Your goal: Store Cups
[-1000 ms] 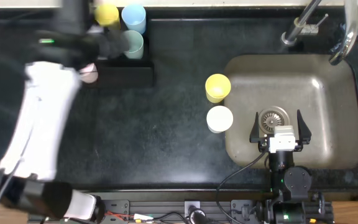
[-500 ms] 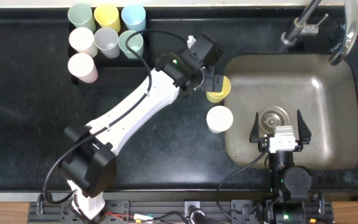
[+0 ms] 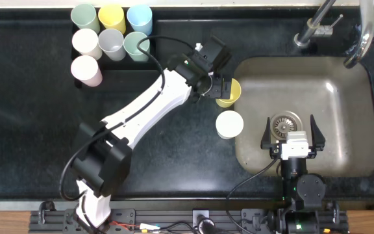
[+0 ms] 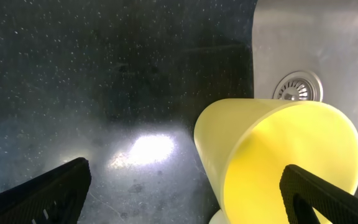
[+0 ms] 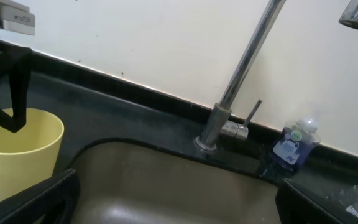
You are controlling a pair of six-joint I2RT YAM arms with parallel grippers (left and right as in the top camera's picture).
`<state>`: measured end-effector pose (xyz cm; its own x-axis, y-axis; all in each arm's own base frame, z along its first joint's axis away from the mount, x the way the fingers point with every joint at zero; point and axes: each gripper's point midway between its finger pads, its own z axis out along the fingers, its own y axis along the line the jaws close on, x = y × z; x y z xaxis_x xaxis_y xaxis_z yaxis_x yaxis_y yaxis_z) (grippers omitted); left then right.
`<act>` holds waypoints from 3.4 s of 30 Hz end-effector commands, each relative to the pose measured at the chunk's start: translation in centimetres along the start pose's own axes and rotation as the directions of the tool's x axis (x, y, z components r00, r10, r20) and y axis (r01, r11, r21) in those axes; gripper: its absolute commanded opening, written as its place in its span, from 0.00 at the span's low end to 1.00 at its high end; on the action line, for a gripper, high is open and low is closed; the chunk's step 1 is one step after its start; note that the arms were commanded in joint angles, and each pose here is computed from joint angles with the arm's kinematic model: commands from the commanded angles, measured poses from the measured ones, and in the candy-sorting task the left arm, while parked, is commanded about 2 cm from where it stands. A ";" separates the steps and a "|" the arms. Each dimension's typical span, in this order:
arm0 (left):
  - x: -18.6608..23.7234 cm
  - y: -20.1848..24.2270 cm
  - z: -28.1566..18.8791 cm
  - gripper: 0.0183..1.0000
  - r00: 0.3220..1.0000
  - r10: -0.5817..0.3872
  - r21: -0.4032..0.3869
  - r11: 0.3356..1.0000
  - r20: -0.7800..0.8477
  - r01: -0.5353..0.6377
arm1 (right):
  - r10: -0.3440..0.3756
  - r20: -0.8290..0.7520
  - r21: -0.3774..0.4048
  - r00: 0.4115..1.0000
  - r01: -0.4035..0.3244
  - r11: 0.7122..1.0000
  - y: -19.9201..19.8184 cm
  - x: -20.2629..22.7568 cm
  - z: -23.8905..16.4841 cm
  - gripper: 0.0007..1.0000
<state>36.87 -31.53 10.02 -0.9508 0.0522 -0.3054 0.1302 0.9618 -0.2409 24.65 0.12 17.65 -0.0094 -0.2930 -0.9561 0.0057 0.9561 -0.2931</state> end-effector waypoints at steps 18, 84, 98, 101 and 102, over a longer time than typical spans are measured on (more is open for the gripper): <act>-1.4 1.3 -0.9 0.02 0.998 -0.066 0.003 0.998 0.024 0.065 | 0.000 0.002 -0.003 1.000 0.000 1.000 0.2 0.3 0.0 0.99; -3.1 31.3 -6.9 0.69 0.728 -0.673 -0.369 0.649 0.127 0.665 | 0.000 0.002 -0.003 1.000 0.000 1.000 0.2 0.3 0.0 1.00; -5.1 28.4 -16.1 1.00 0.734 -0.612 -0.218 0.705 0.294 0.675 | 0.000 0.002 -0.003 1.000 0.000 1.000 0.2 0.3 0.0 1.00; -5.2 27.1 -19.6 1.00 0.723 -0.596 -0.150 0.726 0.349 0.671 | 0.000 0.002 -0.003 1.000 0.000 1.000 0.2 0.3 0.0 1.00; -5.2 26.5 -20.8 1.00 0.719 -0.592 -0.120 0.735 0.364 0.667 | 0.000 0.002 -0.003 1.000 0.000 1.000 0.2 0.3 0.0 1.00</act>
<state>40.62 -0.32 19.91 -0.6922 -0.6355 -0.3420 -0.6088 0.7687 -0.1962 24.65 0.12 17.65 -0.0094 -0.2930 -0.9561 0.0057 0.9561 -0.2931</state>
